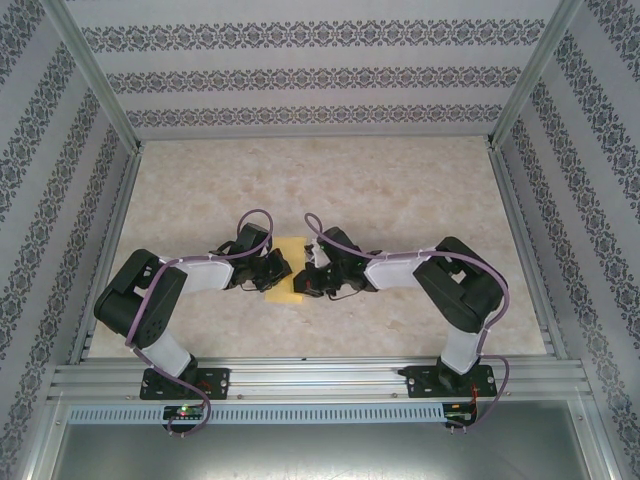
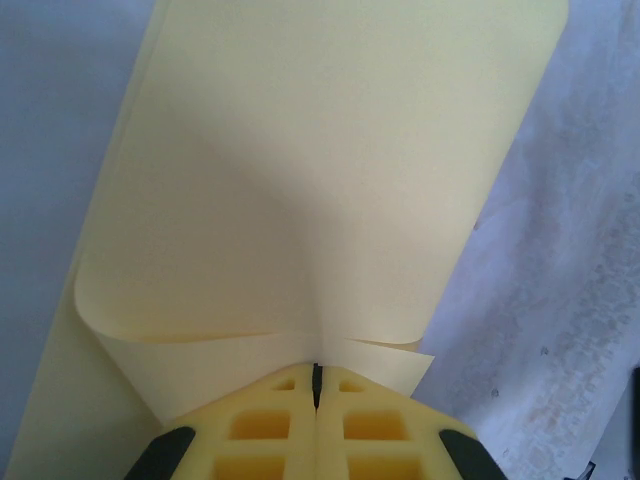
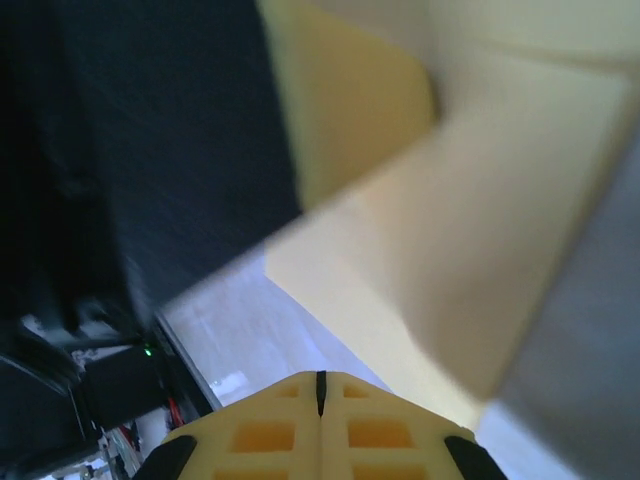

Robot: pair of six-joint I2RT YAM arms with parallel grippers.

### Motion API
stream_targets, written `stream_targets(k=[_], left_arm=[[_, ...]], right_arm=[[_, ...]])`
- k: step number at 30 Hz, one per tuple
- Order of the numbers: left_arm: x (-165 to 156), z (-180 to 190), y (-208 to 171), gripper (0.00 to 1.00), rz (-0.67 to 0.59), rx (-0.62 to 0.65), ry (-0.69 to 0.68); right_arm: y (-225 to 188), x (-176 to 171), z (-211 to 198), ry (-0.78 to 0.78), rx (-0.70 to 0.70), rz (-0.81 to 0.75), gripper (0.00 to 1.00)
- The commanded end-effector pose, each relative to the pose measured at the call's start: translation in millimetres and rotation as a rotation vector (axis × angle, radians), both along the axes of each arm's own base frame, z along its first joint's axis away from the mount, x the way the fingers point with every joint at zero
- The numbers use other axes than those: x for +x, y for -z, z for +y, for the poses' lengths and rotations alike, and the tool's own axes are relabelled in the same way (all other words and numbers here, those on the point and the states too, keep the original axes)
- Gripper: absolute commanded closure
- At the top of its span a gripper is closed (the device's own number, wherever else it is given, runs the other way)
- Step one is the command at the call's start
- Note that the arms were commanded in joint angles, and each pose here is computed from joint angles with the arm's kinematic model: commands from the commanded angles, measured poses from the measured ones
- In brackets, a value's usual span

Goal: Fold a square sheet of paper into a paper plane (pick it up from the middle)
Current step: Fold the triangle a second time at the center of the table.

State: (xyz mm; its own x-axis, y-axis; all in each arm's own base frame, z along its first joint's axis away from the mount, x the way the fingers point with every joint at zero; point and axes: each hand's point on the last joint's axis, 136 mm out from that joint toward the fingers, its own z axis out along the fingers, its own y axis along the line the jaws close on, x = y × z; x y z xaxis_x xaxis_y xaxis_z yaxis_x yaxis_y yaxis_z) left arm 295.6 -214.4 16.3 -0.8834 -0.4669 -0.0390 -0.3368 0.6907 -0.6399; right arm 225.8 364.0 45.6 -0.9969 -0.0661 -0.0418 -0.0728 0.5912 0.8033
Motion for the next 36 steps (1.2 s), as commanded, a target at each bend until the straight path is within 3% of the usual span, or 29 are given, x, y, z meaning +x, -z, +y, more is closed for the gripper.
stream_targets(k=[1,8,16,24,32,36], left_arm=[[-36.1,27.3,39.5,1.0,0.15,0.124,-0.007],[-36.0,27.8,39.1,1.0,0.148,0.126,-0.006],[-37.7,29.1,41.1,1.0,0.155,0.132,-0.009],[-37.1,28.7,41.0,1.0,0.155,0.131,-0.008],[-35.5,27.7,37.7,1.0,0.142,0.126,-0.005],[-35.2,26.8,37.8,1.0,0.143,0.122,-0.003]], right_arm=[[19.6,6.6,-0.3,0.035,-0.043,0.042,0.95],[58.2,-14.1,-20.2,0.043,-0.165,0.134,0.95],[29.6,-22.6,-21.8,0.017,-0.147,0.103,0.93],[50.1,-44.2,-37.3,0.012,-0.221,0.142,0.93],[-1.4,-11.3,-15.6,0.041,-0.099,0.0,0.93],[0.2,-1.0,0.4,0.034,-0.072,0.02,0.94]])
